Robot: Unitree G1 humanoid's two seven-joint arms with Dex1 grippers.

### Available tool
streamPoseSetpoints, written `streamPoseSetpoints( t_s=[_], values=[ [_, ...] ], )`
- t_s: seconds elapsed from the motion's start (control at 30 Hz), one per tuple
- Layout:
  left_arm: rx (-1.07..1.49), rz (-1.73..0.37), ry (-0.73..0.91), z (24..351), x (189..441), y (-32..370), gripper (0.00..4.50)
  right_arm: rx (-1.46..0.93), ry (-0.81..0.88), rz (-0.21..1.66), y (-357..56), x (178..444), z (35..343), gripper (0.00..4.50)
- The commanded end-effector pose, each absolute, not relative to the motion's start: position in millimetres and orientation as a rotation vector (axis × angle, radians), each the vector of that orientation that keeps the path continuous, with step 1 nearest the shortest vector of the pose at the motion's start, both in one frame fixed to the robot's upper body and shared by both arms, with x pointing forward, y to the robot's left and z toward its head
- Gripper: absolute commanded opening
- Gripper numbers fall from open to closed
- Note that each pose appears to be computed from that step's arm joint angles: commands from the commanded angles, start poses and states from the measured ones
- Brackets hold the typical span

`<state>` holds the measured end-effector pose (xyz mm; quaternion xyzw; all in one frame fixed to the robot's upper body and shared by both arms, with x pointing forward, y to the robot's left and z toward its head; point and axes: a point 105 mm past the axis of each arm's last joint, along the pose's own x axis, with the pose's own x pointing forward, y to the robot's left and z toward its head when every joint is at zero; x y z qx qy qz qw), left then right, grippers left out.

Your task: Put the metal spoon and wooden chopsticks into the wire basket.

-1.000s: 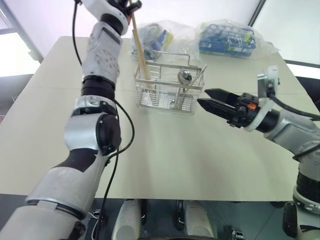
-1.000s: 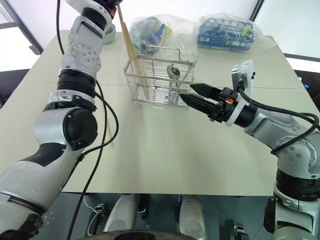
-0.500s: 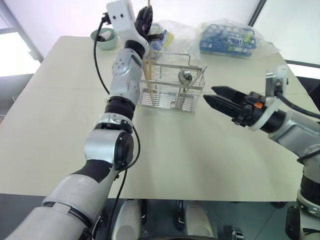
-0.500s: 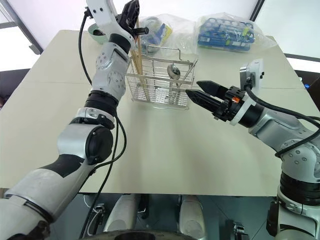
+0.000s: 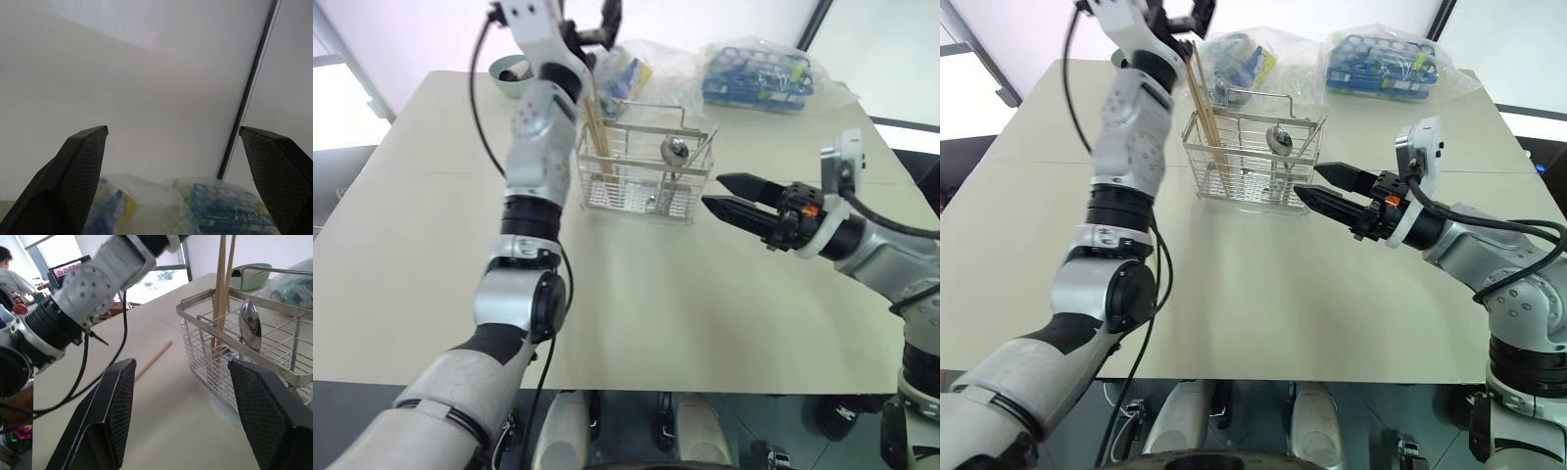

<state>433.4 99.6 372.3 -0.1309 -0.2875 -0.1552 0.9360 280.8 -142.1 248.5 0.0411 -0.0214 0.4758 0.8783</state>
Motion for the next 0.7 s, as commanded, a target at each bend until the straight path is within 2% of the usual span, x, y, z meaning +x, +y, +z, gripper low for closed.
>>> streamPoseSetpoints(
  t_s=[0.03, 0.2, 0.3, 0.5, 0.7],
  values=[
    [-0.275, -0.234, -0.564, 399.6, 420.7, 124.8, 4.47, 0.054, -0.099, 1.007, -139.6, 278.5, 255.7, 3.07],
    [-0.200, 0.090, -0.320, 371.2, 424.0, 176.5, 4.47, 0.052, -0.109, 1.018, -136.8, 281.4, 252.8, 3.07],
    [-0.218, 0.234, -0.089, 327.4, 423.8, 195.2, 4.47, 0.046, -0.111, 1.031, -134.4, 283.5, 251.7, 3.07],
    [-0.164, 0.315, 0.294, 244.2, 412.6, 188.0, 4.47, 0.047, -0.111, 1.052, -130.2, 287.8, 251.4, 3.07],
    [-0.130, 0.363, 0.516, 195.9, 398.3, 184.6, 4.47, 0.047, -0.099, 1.072, -124.7, 287.3, 249.5, 3.07]
  ],
)
